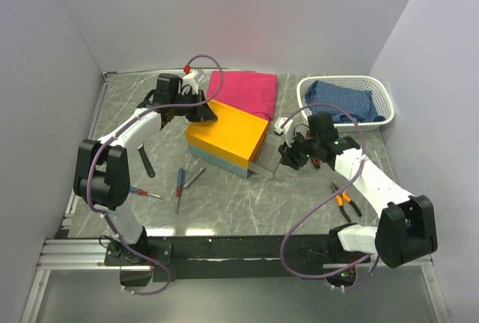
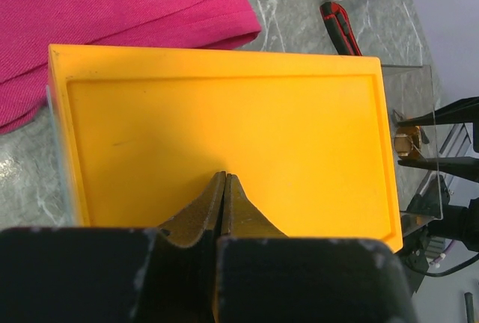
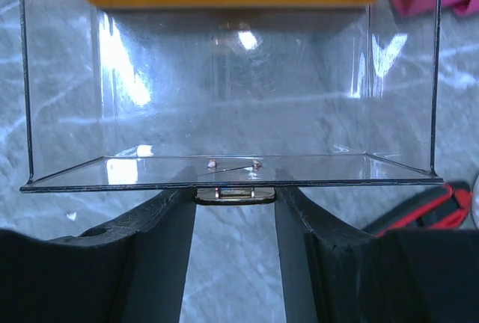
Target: Sort the tools into containers
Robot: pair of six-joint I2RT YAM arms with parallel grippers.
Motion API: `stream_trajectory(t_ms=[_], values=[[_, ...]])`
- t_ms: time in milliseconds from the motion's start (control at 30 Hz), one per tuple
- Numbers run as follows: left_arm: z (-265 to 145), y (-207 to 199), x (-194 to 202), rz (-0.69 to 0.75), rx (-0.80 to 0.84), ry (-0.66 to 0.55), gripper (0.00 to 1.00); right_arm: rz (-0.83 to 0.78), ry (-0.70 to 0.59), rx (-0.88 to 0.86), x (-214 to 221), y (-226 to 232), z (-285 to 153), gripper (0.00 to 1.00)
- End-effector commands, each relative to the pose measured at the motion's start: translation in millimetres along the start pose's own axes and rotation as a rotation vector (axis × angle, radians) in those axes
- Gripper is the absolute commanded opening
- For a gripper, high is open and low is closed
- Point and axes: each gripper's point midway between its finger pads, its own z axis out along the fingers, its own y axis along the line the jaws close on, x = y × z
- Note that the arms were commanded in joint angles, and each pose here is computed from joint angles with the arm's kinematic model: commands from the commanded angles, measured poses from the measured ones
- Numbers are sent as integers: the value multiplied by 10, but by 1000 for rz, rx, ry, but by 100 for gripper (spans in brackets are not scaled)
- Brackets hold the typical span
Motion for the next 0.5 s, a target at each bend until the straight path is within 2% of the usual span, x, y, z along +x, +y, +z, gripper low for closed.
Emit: stream_trajectory(t_ms=[0, 167, 233, 267, 300, 367, 400, 433, 467], values=[[-69, -8, -128, 39, -35, -42, 2, -5, 128, 46, 392, -28, -163, 21], [-80, -34, -165, 36, -30, -62, 2, -3, 148, 56, 477, -8, -183, 22], [-141, -116, -261, 55, -23, -84, 5, 10, 152, 59, 490, -3, -184, 31], [-175, -125, -278, 51, -36, -81, 18, 13, 150, 81, 462, -45, -206, 37], [-276, -203, -419, 71, -45, -111, 27, 27, 149, 94, 445, -61, -223, 48], [-466, -149, -580, 96, -154, -161, 43, 31, 142, 162, 379, -169, -323, 57], [-686, -197, -627, 106, -213, -187, 48, 41, 132, 184, 349, -196, -361, 64], [-804, -174, -632, 115, -256, -206, 51, 30, 116, 206, 303, -215, -435, 67], [-937, -145, -630, 136, -295, -226, 61, 26, 110, 215, 289, -222, -480, 69]])
